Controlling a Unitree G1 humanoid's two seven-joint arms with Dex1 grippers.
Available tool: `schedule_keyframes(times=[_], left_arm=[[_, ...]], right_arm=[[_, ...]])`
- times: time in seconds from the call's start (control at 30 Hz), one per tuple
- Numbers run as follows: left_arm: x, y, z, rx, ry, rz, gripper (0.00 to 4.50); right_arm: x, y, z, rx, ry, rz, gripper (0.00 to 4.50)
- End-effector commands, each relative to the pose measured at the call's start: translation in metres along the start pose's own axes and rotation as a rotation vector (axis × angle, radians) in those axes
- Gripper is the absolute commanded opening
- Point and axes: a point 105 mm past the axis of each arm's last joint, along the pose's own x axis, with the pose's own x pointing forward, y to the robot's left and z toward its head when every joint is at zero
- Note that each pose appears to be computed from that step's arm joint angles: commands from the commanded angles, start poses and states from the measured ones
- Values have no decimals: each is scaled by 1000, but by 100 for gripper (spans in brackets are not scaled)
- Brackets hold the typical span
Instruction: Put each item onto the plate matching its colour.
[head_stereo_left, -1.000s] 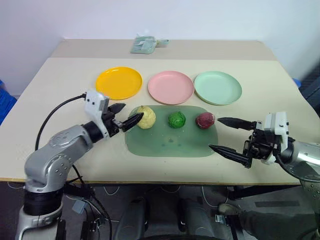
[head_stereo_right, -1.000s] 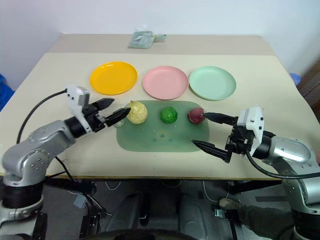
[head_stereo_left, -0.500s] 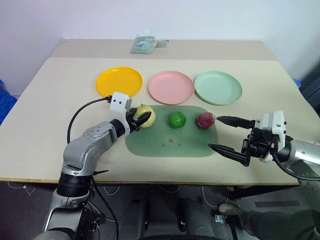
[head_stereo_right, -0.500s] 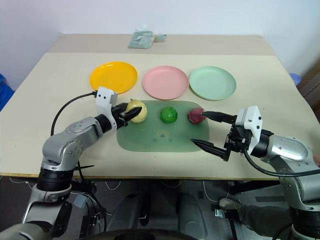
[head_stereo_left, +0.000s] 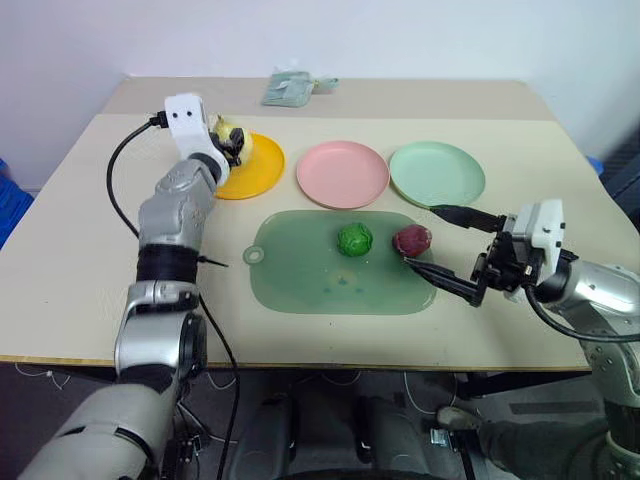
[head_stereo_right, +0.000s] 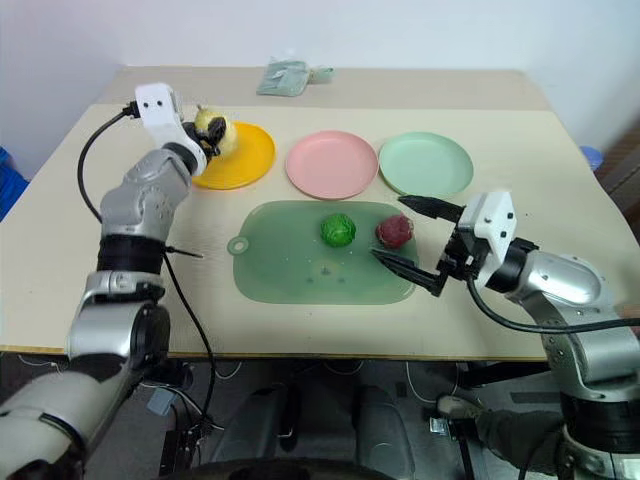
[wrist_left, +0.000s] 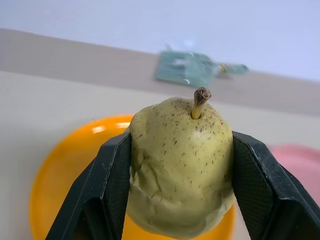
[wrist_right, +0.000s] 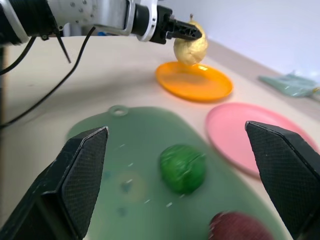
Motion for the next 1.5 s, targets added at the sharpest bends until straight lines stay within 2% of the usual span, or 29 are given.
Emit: schedule_keyframes(times=[0.03,0.1,0.23,0.27,0.4,0.5,0.67,0.77,0.9,1.07,1.33,1.43,1.5], left_arm=[[8,4,3,-17,-36,21,239],[9,0,1,-32,-34,-6,239],[10,-9,6,-50,-70,-72,424],[8,-11,12,-64,-105,-98,447],[-4,-10,13,-41,-178,-195,447],[-32,-20,9,-59,-196,-348,447],[-117,-44,-4,159,-190,-748,447],[-165,-41,-11,182,-106,-977,447],[-204,-26,-9,284,-28,-1130,447],[-229,-22,-5,347,33,-1241,447],[-235,-33,-3,345,19,-1239,447],[-236,-38,-1,346,8,-1230,450],[-236,-39,-1,346,3,-1219,450]], right_arm=[[8,-7,6,-43,-27,-26,450],[11,-9,5,-55,-30,-32,450],[19,-15,8,-71,-41,-62,450],[22,-15,9,-71,-43,-62,450],[29,-13,9,-78,-32,-61,450],[32,-14,6,-75,-18,-57,450],[33,-23,-13,-67,71,-60,450],[32,-27,-24,-25,98,-57,450],[30,-34,-47,29,146,-60,450],[33,-43,-74,61,201,-64,450],[41,-44,-101,123,236,-13,450],[41,-47,-107,129,244,-17,371],[42,-49,-107,123,237,-20,282]])
